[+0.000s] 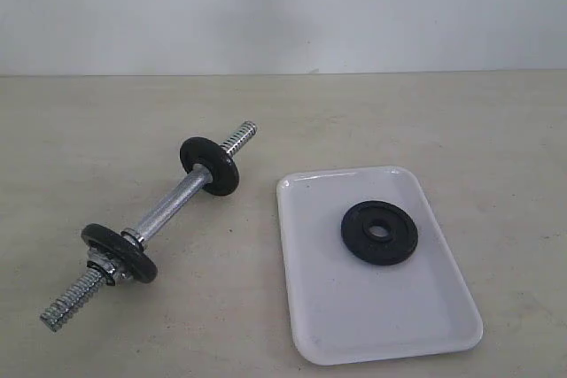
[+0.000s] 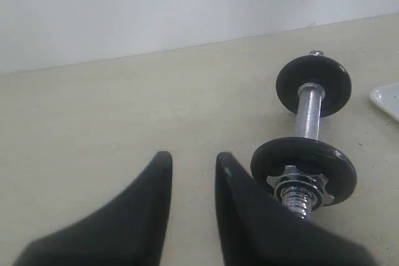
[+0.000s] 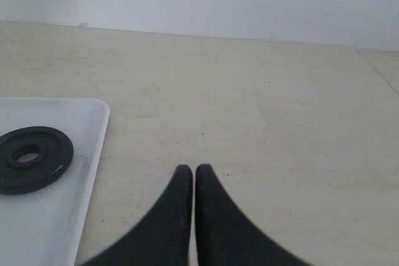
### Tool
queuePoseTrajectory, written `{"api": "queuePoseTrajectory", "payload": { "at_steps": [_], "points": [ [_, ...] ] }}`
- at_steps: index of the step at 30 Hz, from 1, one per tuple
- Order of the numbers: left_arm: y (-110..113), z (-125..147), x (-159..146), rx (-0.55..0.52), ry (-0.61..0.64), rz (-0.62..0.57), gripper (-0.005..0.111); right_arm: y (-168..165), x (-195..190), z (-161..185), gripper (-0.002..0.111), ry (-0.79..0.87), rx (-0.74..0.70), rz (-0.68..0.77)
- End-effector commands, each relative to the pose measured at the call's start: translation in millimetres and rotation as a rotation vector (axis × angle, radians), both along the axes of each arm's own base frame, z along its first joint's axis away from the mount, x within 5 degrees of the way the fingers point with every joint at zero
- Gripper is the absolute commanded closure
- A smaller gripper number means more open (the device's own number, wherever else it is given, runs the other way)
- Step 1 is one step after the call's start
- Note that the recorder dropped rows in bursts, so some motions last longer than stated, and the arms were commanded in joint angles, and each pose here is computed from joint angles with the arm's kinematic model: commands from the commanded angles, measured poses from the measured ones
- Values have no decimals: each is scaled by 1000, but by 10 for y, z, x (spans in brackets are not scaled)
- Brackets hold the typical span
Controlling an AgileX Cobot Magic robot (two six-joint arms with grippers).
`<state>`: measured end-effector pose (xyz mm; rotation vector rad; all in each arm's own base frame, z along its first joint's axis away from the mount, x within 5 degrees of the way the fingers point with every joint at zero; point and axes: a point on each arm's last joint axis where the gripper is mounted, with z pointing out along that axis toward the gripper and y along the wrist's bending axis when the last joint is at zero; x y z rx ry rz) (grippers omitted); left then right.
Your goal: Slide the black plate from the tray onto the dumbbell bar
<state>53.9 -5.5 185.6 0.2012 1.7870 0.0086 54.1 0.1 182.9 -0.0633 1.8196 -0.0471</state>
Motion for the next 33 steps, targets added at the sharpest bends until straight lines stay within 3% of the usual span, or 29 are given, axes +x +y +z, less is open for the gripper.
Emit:
{"api": "queuePoseTrajectory", "payload": {
  "at_steps": [1,20,27,29,32,33],
  "points": [
    [0,-2,0,-12,-6,4,84,-1,-2,12,108,-15,1,-2],
    [0,1,1,-12,-9,4,84,-4,-1,16,108,-18,-22,0],
    [9,15,5,45,-31,1,84,-2,23,241,108,-269,-27,0],
    [7,63,13,45,-85,0,84,-1,16,346,108,-384,-27,0],
    [-6,261,20,3,-300,-6,84,1,-22,509,108,-568,18,1],
    [-11,379,3,-33,-428,-11,84,1,-43,567,108,-636,61,5]
  ]
}}
